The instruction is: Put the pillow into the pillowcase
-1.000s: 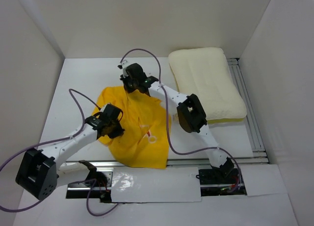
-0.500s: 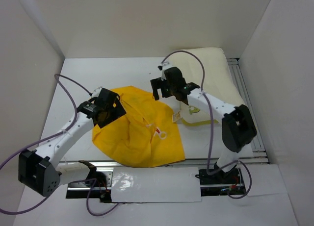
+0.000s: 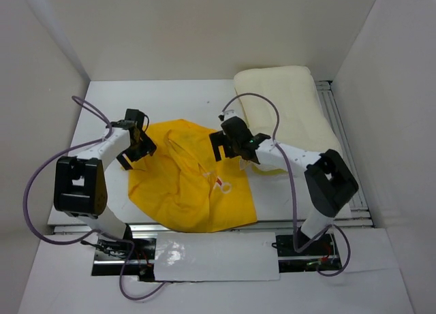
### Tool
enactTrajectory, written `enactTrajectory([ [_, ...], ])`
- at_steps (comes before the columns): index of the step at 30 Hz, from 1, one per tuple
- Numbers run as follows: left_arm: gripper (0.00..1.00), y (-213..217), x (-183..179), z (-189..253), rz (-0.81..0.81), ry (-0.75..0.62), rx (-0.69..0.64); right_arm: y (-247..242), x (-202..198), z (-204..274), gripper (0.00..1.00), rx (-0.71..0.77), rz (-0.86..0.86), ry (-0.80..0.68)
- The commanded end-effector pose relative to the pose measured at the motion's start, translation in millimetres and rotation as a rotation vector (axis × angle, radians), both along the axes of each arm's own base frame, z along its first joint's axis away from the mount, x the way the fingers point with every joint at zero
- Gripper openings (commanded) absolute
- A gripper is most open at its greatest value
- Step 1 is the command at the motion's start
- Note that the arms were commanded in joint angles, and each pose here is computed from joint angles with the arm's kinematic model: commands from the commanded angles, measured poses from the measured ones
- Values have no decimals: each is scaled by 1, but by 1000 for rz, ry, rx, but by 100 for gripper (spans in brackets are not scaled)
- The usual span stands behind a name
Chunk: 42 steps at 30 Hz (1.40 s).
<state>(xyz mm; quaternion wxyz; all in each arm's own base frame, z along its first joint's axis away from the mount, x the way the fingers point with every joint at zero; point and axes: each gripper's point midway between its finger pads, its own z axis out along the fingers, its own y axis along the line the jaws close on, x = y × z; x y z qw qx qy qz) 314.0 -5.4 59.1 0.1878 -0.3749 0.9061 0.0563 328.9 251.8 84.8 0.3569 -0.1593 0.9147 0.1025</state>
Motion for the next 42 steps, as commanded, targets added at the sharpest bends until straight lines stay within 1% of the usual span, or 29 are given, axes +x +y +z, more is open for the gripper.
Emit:
enactTrajectory([
  [1,99,8,28,7,-9,-48,19,26,45,13,100,8,-7,-117],
  [2,99,12,30,3,1,-44,19,33,54,17,100,6,3,-132],
  [3,97,14,35,0,1,-51,13,34,62,-1,100,-9,-5,-115],
  [5,95,15,43,-10,-5,-30,-3,40,84,1,100,29,-26,-162],
  [6,87,19,45,-14,5,-21,-3,42,90,-13,100,29,-22,-142],
  [9,69,17,49,-25,-17,19,-8,55,111,-11,100,108,-7,-132],
  [10,58,17,53,-22,-17,8,-8,55,116,-23,100,109,-9,-120],
  [11,50,19,52,-27,-14,22,0,58,118,-26,99,107,4,-118],
  [12,30,19,54,-27,-22,24,3,63,121,-26,98,117,15,-117],
  [13,0,22,54,-27,-13,24,3,65,123,-34,91,114,15,-112],
  [14,0,26,60,-21,-2,9,-5,73,124,-38,68,136,42,-101],
  [15,0,26,62,-18,-2,7,-6,75,122,-38,68,146,55,-94],
  [16,0,31,66,-13,10,-8,-5,78,125,-37,40,159,49,-98],
  [17,0,29,72,-8,6,-27,-18,83,127,-37,28,180,64,-106],
  [18,0,31,85,5,3,-69,-34,86,132,-28,2,203,72,-116],
  [22,0,41,109,75,-2,-229,-23,85,145,21,0,231,53,-223],
  [23,0,43,108,91,-8,-256,-6,81,146,59,0,249,48,-297],
  [25,0,49,101,142,-21,-373,18,61,147,95,0,244,8,-401],
  [26,0,49,97,159,-31,-413,27,51,140,147,0,286,-7,-500],
  [27,0,54,91,177,-30,-453,41,43,136,177,0,313,-22,-576],
  [28,0,51,78,210,-57,-538,52,27,130,186,0,295,-67,-614],
  [29,0,51,70,228,-67,-581,65,16,123,209,0,299,-84,-660],
  [30,0,49,62,243,-81,-624,70,-2,108,255,0,327,-119,-741],
  [32,0,46,43,275,-103,-711,87,-20,92,289,0,333,-140,-808],
  [33,0,47,21,305,-94,-801,104,-34,72,320,0,361,-143,-863],
  [36,0,43,-17,352,-99,-941,133,-53,42,369,0,381,-124,-933],
  [38,0,40,-58,400,-113,-1085,176,-63,14,397,0,392,-82,-961],
  [40,0,42,-85,423,-89,-1152,203,-71,-12,435,0,432,-50,-1015],
  [42,0,47,-122,462,-46,-1246,256,-76,-26,453,0,432,-30,-1026],
])
